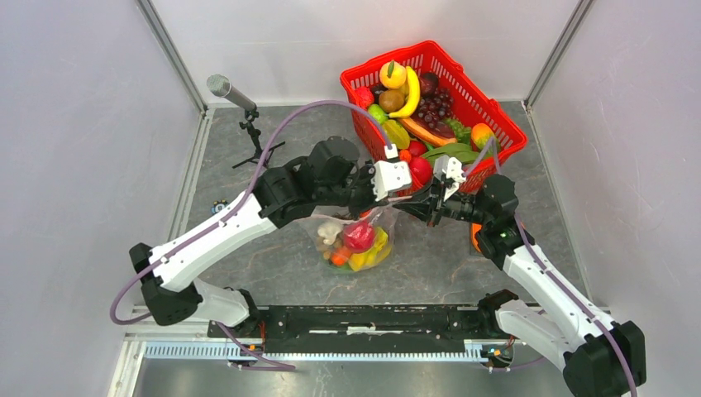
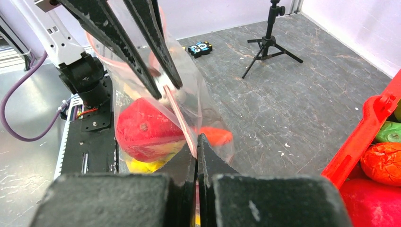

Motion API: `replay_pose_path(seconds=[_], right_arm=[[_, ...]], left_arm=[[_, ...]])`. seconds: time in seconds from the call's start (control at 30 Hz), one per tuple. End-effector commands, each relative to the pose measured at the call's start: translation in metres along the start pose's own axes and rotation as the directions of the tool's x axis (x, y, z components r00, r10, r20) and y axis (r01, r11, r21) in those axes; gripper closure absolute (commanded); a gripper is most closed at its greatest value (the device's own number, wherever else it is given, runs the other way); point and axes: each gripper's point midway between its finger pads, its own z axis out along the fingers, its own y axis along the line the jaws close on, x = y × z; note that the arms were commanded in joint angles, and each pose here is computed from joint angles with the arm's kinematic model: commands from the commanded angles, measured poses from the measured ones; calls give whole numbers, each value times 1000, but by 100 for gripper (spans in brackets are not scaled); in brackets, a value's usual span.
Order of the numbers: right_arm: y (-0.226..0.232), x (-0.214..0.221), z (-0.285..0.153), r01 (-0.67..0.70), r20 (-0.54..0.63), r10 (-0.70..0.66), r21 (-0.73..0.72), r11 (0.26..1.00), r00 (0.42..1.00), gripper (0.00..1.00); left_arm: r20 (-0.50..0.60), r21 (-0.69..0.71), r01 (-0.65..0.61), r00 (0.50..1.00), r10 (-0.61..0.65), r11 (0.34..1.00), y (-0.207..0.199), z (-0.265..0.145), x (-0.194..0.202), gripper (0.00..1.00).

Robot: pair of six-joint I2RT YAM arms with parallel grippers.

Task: Place the food in the zip-top bag and seal the zipper
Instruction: Zip the zipper food storage bag at the center of the board.

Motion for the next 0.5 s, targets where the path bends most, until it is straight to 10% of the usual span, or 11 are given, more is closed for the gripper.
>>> replay_pose_path(seconds=[0.0,0.3,0.47], right_arm=[[-11,-14,-2,51,25,-53,59,997,998,100],[6,-23,-2,68,50,-67,-31,997,997,98],[14,-28,-4,98,57,-95,-56,994,994,48]], left_arm=[[-38,-147,-18,999,13,989,17,-36,18,97],[78,-97,10,997,-2,995,4,-55,-1,98],[95,-37,18,995,-14,999,-2,-46,-9,98]])
